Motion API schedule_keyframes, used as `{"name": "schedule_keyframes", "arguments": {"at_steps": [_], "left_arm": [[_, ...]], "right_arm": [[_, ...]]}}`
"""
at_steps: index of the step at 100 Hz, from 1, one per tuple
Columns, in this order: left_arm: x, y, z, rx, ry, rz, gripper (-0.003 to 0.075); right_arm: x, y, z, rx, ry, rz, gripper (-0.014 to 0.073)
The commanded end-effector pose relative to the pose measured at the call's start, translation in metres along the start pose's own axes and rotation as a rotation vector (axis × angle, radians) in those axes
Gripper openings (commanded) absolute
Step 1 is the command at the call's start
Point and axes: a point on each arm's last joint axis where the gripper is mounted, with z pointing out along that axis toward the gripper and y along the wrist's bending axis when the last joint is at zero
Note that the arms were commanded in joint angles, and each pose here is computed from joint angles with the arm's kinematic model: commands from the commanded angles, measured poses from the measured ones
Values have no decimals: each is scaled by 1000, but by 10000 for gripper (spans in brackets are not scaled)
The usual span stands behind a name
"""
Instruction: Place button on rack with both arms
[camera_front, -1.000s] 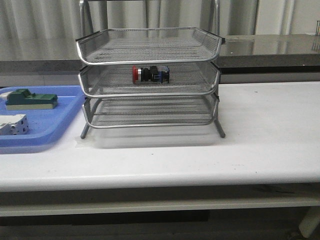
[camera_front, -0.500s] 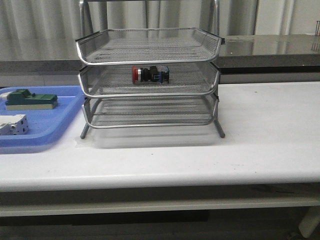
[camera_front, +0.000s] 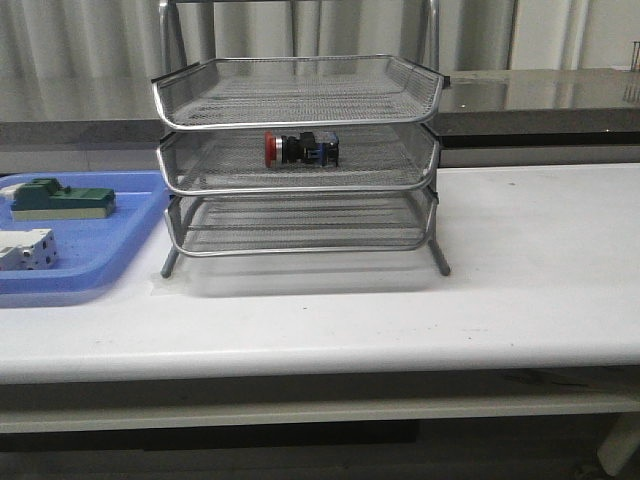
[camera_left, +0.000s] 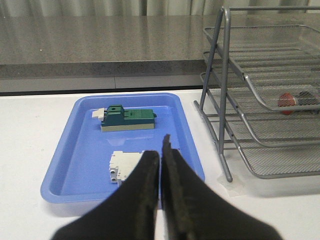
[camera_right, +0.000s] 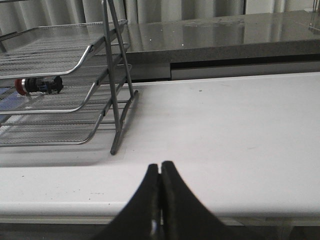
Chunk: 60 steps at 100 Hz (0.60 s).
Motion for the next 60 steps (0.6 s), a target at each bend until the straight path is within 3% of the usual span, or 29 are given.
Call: {"name": "schedule_keyframes", "arguments": {"at_steps": [1,60], "left_arm": [[-15,3,-1,-27,-92,-19,4],[-15,3,-1,-27,-92,-19,4]], "right_arm": [[-14,2,-3,-14,-149,-5,-66],[-15,2,-3,-16,-158,-5,-66]]}}
